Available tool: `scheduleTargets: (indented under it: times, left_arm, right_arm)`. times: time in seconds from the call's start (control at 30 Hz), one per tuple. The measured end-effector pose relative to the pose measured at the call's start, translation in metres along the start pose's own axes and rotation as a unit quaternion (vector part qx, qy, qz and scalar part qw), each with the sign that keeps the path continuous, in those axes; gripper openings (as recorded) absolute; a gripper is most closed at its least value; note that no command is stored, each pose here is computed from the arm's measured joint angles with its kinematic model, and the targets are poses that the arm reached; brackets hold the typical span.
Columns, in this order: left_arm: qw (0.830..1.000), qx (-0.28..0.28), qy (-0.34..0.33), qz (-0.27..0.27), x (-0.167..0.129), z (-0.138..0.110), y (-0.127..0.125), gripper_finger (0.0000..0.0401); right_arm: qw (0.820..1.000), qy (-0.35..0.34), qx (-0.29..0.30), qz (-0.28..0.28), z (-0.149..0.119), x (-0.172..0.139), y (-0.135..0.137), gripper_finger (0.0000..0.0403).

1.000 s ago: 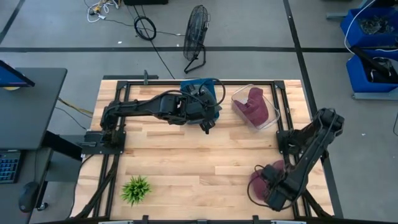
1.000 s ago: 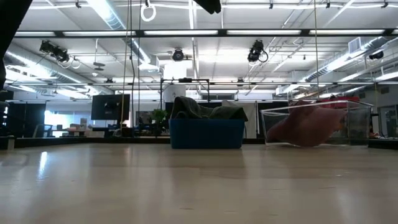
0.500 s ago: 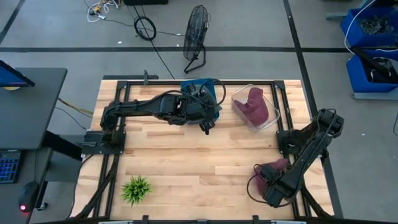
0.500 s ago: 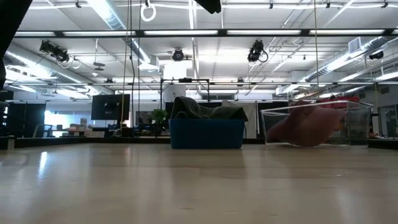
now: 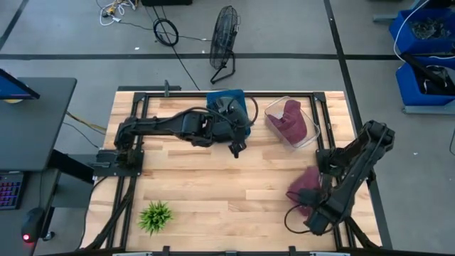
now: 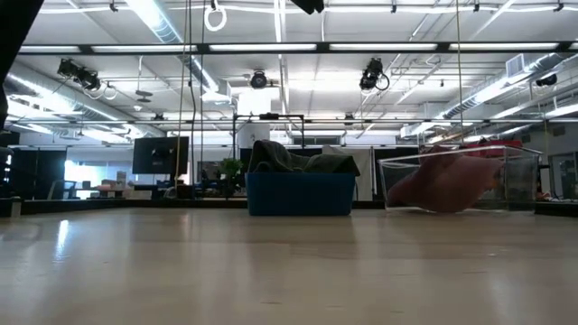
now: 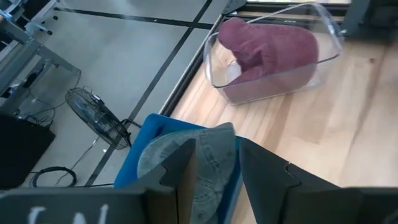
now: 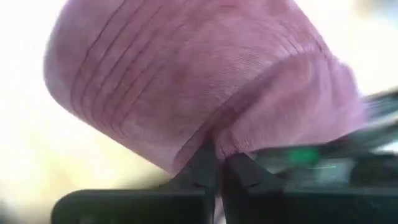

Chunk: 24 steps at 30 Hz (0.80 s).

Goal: Pick & Place hat
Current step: Put the red cap into the transparent bin

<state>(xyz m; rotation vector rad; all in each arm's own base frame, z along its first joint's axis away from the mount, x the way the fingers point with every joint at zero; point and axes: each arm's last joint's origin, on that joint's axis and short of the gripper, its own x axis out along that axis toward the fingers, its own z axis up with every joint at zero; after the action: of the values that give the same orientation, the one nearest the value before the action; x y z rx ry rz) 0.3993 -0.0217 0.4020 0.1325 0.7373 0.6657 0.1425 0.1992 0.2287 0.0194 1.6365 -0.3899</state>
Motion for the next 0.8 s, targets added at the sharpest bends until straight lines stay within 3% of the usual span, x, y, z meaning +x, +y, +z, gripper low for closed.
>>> scheduleTargets:
  times: [0.13,0.2,0.27,0.43,0.5,0.57,0.8]
  left_arm:
    - [1.000,-0.001,-0.006,-0.012,-0.010,-0.002,-0.008,0.0126]
    - [1.000,-0.009,-0.013,-0.019,-0.017,-0.002,-0.008,0.0126]
    - [0.999,-0.019,-0.023,-0.027,-0.030,-0.001,-0.006,0.0126]
    - [0.996,-0.056,-0.049,-0.050,-0.063,-0.001,0.005,0.0126]
    - [0.994,-0.066,-0.060,-0.060,-0.076,-0.001,0.010,0.0126]
    - [0.992,-0.077,-0.072,-0.062,-0.086,-0.001,0.014,0.0126]
    - [0.989,-0.113,-0.089,-0.031,-0.101,-0.003,0.026,0.0126]
  right_arm:
    - [0.984,-0.095,-0.121,-0.093,0.006,-0.027,-0.017,0.0007]
    - [0.955,-0.170,-0.218,-0.104,0.013,-0.035,-0.020,0.0007]
    - [0.921,-0.219,-0.277,-0.163,0.021,-0.041,-0.027,0.0006]
    - [0.843,-0.271,-0.336,-0.322,0.046,-0.049,-0.052,0.0006]
    - [0.824,-0.263,-0.350,-0.360,0.054,-0.051,-0.062,0.0006]
    - [0.820,-0.243,-0.352,-0.380,0.063,-0.053,-0.074,0.0005]
    - [0.835,-0.212,-0.304,-0.407,0.071,-0.069,-0.139,0.0005]
